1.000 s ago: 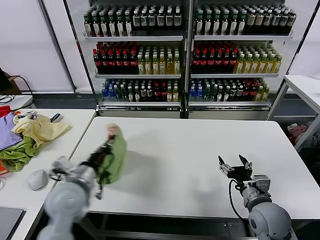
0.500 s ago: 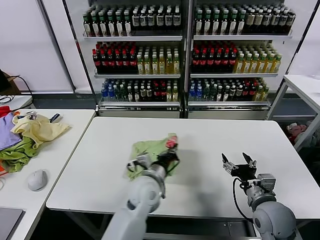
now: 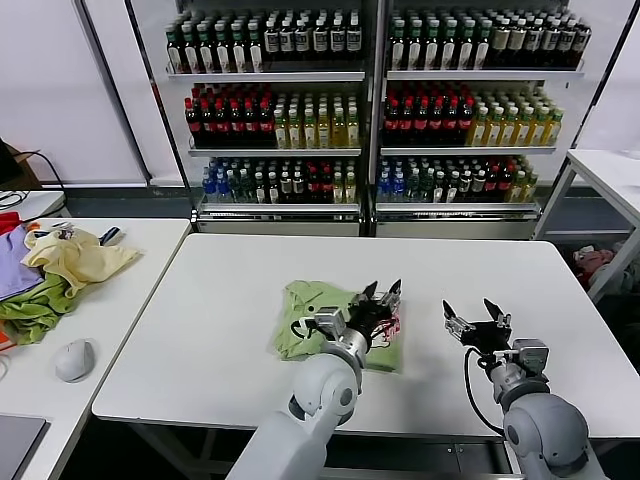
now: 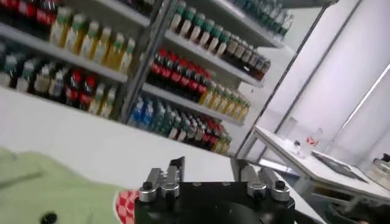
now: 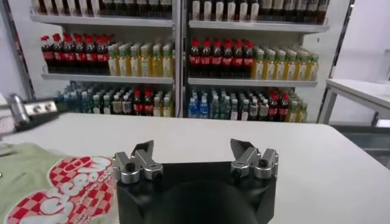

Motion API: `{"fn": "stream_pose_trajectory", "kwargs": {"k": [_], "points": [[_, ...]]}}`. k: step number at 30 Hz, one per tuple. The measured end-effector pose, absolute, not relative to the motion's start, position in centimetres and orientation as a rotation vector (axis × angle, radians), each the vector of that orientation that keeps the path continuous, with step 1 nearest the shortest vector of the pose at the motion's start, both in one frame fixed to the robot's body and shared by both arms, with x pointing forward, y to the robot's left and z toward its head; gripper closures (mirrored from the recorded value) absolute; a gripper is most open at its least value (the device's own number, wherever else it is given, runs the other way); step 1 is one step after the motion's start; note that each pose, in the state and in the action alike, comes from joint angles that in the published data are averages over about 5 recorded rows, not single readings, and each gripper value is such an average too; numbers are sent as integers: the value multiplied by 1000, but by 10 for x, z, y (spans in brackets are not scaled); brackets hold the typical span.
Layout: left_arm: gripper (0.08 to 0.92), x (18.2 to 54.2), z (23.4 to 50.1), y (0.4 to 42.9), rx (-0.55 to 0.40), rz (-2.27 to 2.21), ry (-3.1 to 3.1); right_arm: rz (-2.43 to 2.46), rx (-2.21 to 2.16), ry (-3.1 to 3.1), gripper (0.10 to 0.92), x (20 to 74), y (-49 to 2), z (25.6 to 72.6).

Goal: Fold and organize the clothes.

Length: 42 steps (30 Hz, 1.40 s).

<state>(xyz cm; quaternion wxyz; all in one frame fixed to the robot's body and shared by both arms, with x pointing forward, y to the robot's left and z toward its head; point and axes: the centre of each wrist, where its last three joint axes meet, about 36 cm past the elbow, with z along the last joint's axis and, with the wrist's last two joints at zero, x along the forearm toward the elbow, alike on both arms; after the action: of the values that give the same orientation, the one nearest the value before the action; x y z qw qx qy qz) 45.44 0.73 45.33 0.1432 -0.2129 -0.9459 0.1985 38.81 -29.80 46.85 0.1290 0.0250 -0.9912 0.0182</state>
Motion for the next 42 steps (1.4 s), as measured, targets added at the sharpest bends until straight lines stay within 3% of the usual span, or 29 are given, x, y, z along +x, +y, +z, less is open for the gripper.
{"fn": "stream_pose_trajectory", "kwargs": {"k": [9,17,23,42], "points": [[196,438,446,75,-390,368,-2948,45,147,-2837,200,405,-262,450],[177,411,439,135,-150,229,-3056,38,215,-2786,200,435,-218,426],[177,389,432,159,-50,153,-3079,27,235,-2742,215,460,-196,412],[177,365,427,182,32,43,-3088,72,187,-2687,738,517,-193,390]]}}
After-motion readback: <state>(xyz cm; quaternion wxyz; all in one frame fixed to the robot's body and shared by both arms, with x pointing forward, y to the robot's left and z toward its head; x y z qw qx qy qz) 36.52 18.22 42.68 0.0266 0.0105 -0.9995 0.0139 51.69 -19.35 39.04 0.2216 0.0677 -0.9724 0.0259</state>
